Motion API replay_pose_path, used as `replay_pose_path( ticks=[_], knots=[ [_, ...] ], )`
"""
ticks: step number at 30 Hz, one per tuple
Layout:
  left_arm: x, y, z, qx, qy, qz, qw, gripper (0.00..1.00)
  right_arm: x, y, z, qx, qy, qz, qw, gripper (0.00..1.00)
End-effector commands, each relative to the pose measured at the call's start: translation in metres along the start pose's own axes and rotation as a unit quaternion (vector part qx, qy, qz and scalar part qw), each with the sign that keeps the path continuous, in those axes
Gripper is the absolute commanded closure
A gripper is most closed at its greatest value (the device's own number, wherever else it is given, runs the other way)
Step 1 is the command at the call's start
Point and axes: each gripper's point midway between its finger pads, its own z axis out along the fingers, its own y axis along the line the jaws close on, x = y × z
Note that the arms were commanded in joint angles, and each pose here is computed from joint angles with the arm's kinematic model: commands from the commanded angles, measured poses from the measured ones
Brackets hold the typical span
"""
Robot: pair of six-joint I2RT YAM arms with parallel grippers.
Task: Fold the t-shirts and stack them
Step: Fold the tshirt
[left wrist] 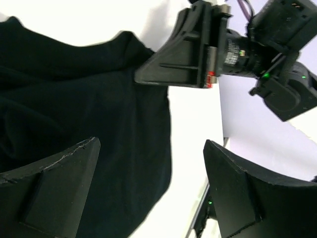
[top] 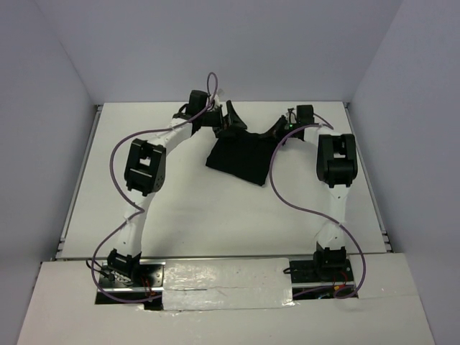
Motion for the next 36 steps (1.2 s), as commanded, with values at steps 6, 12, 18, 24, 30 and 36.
replay_pose_path(
  ticks=[6, 12, 18, 24, 30, 36],
  knots=[
    [-0.017, 0.038, 0.016, 0.022, -0.017, 0.015, 0.999, 0.01, 0.012, 0.038, -0.029, -0.073, -0.032, -0.052, 0.995, 0.92],
    [-0.050, 0.071, 0.008, -0.007, -0.064, -0.006, 0.998, 0.01, 0.016, 0.059, -0.050, -0.083, -0.062, -0.074, 0.992, 0.88],
    [-0.056, 0.079, 0.005, 0.011, -0.073, -0.042, 0.996, 0.00, 0.031, -0.010, -0.020, 0.006, -0.022, 0.011, 1.000, 0.90],
    [-0.056, 0.075, 0.002, 0.013, -0.083, -0.058, 0.995, 0.01, 0.021, -0.048, -0.007, 0.098, -0.019, 0.066, 0.993, 0.91],
    [-0.054, 0.043, -0.044, -0.042, -0.130, -0.047, 0.990, 0.00, 0.004, 0.008, -0.021, 0.035, -0.036, -0.002, 0.999, 0.83],
    [-0.047, 0.009, -0.097, -0.119, -0.151, 0.003, 0.981, 0.01, 0.025, 0.097, -0.071, -0.031, -0.069, -0.105, 0.992, 0.21]
  ],
)
